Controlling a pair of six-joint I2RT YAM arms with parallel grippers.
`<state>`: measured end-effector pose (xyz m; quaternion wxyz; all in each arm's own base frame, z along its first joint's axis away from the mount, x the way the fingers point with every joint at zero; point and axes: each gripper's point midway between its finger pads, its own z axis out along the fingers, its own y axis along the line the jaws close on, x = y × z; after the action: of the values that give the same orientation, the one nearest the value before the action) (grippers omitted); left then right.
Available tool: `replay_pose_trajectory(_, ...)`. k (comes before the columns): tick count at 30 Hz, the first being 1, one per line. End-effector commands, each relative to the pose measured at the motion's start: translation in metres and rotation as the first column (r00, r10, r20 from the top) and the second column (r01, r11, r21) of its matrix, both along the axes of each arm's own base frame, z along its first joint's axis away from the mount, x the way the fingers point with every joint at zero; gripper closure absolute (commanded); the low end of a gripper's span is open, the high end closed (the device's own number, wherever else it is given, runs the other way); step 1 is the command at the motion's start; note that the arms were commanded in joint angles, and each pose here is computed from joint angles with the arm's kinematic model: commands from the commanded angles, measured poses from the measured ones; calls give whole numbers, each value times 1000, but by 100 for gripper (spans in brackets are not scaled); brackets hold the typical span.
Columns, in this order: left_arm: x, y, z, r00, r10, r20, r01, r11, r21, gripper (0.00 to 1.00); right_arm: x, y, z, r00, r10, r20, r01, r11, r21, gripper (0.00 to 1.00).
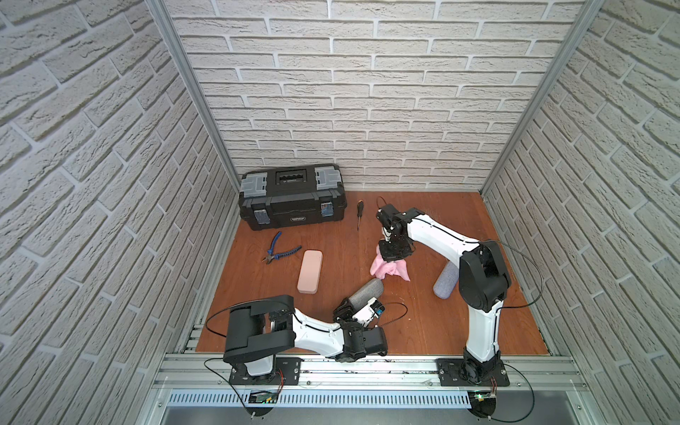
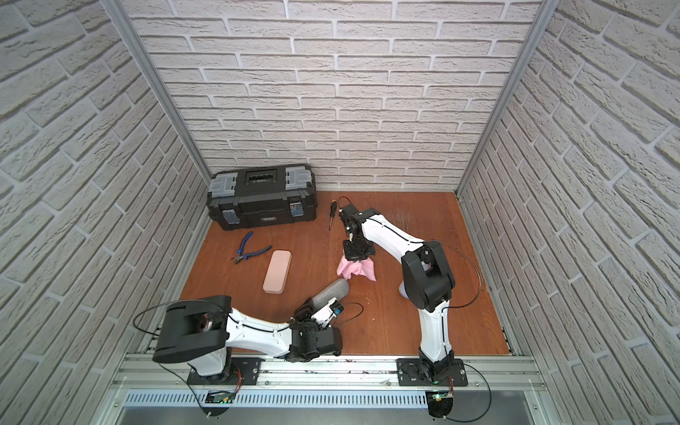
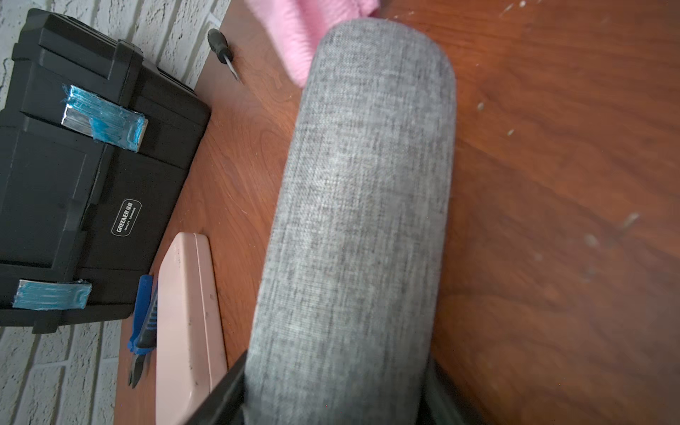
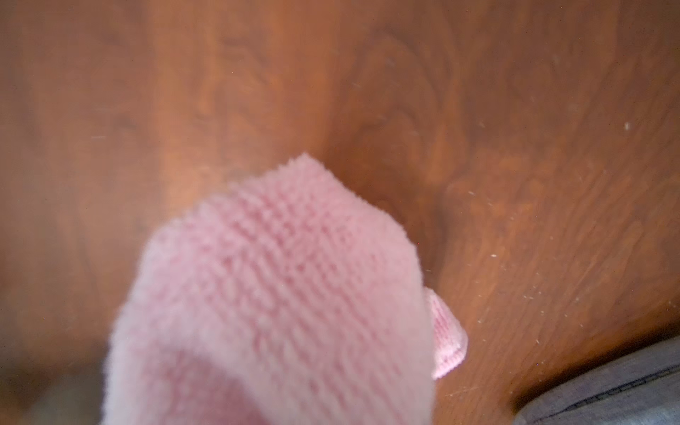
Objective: Wipe the eyeglass case
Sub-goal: Wipe the dirt from the eyeglass case.
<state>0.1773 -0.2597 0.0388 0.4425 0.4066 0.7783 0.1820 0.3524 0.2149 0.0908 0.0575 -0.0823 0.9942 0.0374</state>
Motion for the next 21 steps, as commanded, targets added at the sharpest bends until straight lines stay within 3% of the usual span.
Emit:
replay_pose_trajectory(1, 1, 1, 1, 999, -11, -48, 7, 998, -68, 78, -49, 60, 19, 988, 144, -64, -134, 982, 137, 98)
replay_pose_trajectory(4, 2, 0, -1, 994, -14, -105, 0, 991, -133, 79, -83, 101, 6, 969, 157, -192, -77, 927, 368, 98)
replay_pose_trajectory(6, 4, 2, -4, 991, -6, -132, -14, 989, -150, 79, -88, 92, -10, 964, 131, -233, -31, 920, 390, 98)
replay_pose_trajectory(9, 5, 5, -11, 982, 5, -187, -38, 984, -173, 79, -72, 30, -47, 958, 10, -287, 63, 968, 245, 98)
replay_pose_trajectory(11, 4, 5, -17, 973, -7, -233, -40, 979, -198, 79, -48, -20, -52, 979, -38, -202, 47, 998, 42, 98)
replay_pose_trajectory(13, 4, 7, -20, 963, -16, -268, -45, 975, -218, 79, -25, -47, -46, 993, -18, -119, 3, 992, -126, 98)
replay_pose_trajectory(17, 4, 9, -23, 949, -24, -315, -58, 967, -247, 79, -11, -28, -41, 993, 54, -110, -66, 991, -116, 98)
replay_pose_trajectory(21, 5, 11, -29, 914, -18, -404, -116, 945, -305, 79, -33, -21, -53, 982, 111, -153, -137, 976, -170, 98)
